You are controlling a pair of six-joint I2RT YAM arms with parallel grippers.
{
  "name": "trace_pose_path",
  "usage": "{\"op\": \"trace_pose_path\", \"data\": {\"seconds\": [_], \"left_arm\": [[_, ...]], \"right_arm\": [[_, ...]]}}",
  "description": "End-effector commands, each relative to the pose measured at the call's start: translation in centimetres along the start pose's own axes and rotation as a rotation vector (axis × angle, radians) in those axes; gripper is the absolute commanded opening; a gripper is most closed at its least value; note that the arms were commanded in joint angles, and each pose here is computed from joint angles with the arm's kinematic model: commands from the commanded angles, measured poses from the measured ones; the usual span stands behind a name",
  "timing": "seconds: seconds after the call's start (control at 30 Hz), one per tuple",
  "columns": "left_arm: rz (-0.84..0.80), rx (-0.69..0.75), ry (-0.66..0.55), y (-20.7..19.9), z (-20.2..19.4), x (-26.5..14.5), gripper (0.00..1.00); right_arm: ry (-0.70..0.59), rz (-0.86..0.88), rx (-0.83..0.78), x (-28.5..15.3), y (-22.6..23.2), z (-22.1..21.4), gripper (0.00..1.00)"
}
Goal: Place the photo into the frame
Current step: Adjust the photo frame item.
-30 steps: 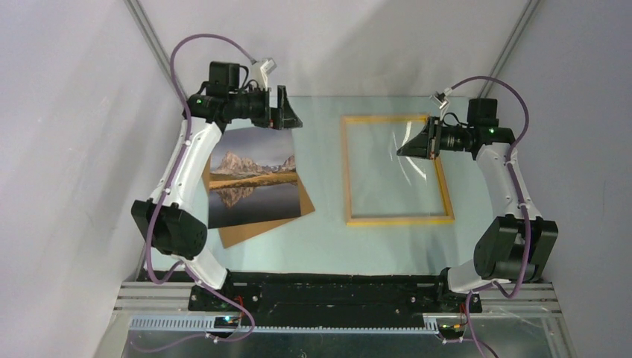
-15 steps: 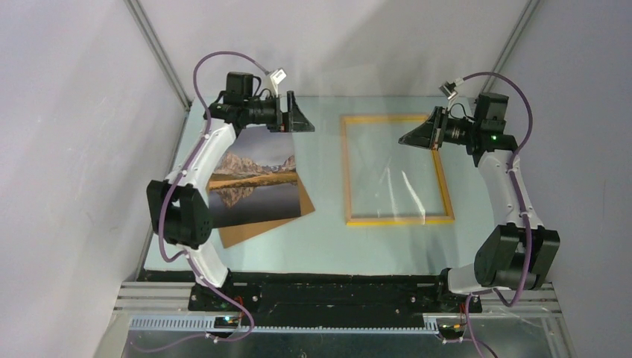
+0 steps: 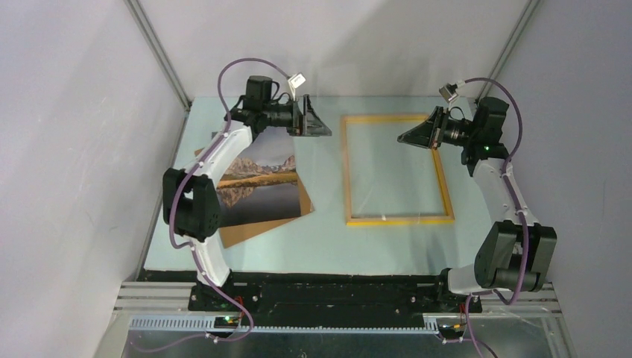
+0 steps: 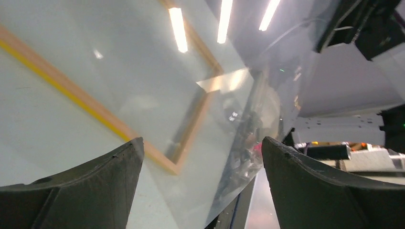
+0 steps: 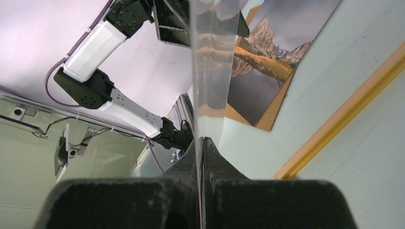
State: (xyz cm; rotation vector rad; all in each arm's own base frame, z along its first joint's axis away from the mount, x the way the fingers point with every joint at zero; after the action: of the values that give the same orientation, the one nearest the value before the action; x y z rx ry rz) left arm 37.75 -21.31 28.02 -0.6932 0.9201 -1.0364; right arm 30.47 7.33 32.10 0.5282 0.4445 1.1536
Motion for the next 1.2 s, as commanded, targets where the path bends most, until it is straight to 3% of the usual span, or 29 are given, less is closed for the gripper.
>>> {"op": "trace_pose_path", "data": {"seconds": [0.0,0.2,0.37,0.6,0.8,0.9,0.97,1.13,1.17], "left_arm": [[-0.143,0.033,0.056,-2.5,-1.0,1.2,0.96],[-0.236,-0.020,0.022,-2.9,-0.9,1.7,0.90],[-0.264,-0.027,0.019,-3.6,-0.9,1.5,0.62],[-0.275,-0.014,0.009,-4.8,-1.1,0.8,0.36],[-0.273,-0.019,0.008,-4.9,-1.3,0.7,0.01],[-0.268,-0.024,0.001,-5.0,-1.4,0.7,0.00],[-0.253,-0.031,-0.016,-5.0,-1.6,0.6,0.00],[-0.210,-0.069,-0.068,-4.9,-1.9,0.5,0.00],[-0.206,-0.076,-0.073,-5.0,-2.1,0.4,0.00]], "right_arm": [[-0.037,0.065,-0.057,-0.2,1.2,1.3,0.00],[-0.047,0.057,-0.040,-0.2,0.4,0.7,0.00],[-0.037,-0.005,-0.034,-0.2,-1.1,-0.6,0.00],[-0.042,-0.085,-0.024,-0.7,-2.8,-1.3,0.00],[-0.029,-0.113,-0.019,-0.7,-3.8,-2.0,0.00],[-0.030,-0.123,-0.020,-0.8,-4.3,-2.1,0.00],[-0.029,-0.130,-0.008,-1.0,-4.7,-2.2,0.10],[-0.041,-0.206,0.018,-2.3,-6.0,-2.6,0.58],[-0.044,-0.232,0.016,-2.5,-6.2,-2.5,0.62]]}}
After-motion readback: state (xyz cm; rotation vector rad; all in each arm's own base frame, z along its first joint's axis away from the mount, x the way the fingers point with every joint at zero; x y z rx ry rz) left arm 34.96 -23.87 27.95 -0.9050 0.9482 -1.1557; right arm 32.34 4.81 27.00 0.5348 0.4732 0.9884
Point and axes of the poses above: each gripper's point midway between its finger pads, its own x axis out along the fingers, its own y axis along the line the jaws close on, z = x × y, the point moved 7 cm from there along -x, back along the fingers, and after that the axes turned 12 degrees about -x, right-handed, at the moved point
